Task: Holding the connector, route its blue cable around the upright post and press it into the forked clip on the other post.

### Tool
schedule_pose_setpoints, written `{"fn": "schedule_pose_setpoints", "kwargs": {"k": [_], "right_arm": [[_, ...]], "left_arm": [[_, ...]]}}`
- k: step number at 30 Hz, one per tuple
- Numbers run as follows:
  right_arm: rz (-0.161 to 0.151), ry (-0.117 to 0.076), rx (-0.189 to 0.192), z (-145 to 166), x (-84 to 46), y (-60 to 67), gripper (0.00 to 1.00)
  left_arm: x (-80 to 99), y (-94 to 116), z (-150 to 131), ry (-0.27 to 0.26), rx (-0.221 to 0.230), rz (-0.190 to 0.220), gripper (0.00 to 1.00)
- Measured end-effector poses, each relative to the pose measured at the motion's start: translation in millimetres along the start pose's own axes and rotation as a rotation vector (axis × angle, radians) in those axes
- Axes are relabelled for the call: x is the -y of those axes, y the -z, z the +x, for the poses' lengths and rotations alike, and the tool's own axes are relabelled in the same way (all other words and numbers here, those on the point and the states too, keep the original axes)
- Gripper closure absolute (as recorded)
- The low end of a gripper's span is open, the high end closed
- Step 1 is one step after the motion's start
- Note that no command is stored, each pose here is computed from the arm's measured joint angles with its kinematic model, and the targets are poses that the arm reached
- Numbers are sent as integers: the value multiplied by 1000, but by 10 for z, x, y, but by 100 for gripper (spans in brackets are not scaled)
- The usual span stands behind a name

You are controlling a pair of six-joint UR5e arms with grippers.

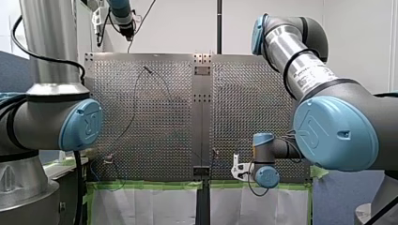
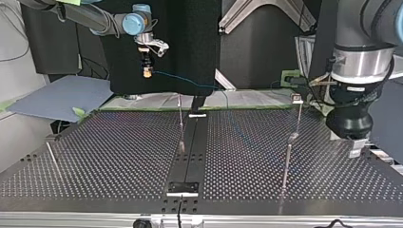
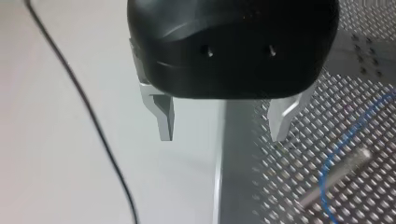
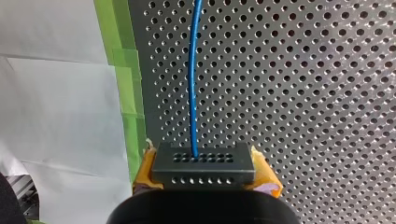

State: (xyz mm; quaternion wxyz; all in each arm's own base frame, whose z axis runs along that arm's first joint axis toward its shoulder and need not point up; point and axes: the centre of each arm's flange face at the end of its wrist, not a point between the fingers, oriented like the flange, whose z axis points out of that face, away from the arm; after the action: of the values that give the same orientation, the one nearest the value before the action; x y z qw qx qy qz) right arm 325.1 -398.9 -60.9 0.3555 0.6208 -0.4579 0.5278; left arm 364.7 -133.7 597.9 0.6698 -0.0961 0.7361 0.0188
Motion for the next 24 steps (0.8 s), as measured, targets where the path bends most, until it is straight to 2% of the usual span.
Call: {"fn": "schedule_pose_setpoints", "kwargs": {"k": [5, 9, 18, 24], "right_arm": [[0, -1, -2, 2, 0, -3, 100], [0, -2, -4, 4, 1, -5, 100], [0, -1, -2, 1, 1, -2, 100], [0, 0, 0, 0, 0, 0, 100]], "left_arm": [[31, 250, -252, 6, 30, 49, 0], [94, 269, -268, -5, 5, 86, 0], [255, -49, 147, -37, -78, 161, 0], [285, -319, 510, -36, -127, 148, 0]]}}
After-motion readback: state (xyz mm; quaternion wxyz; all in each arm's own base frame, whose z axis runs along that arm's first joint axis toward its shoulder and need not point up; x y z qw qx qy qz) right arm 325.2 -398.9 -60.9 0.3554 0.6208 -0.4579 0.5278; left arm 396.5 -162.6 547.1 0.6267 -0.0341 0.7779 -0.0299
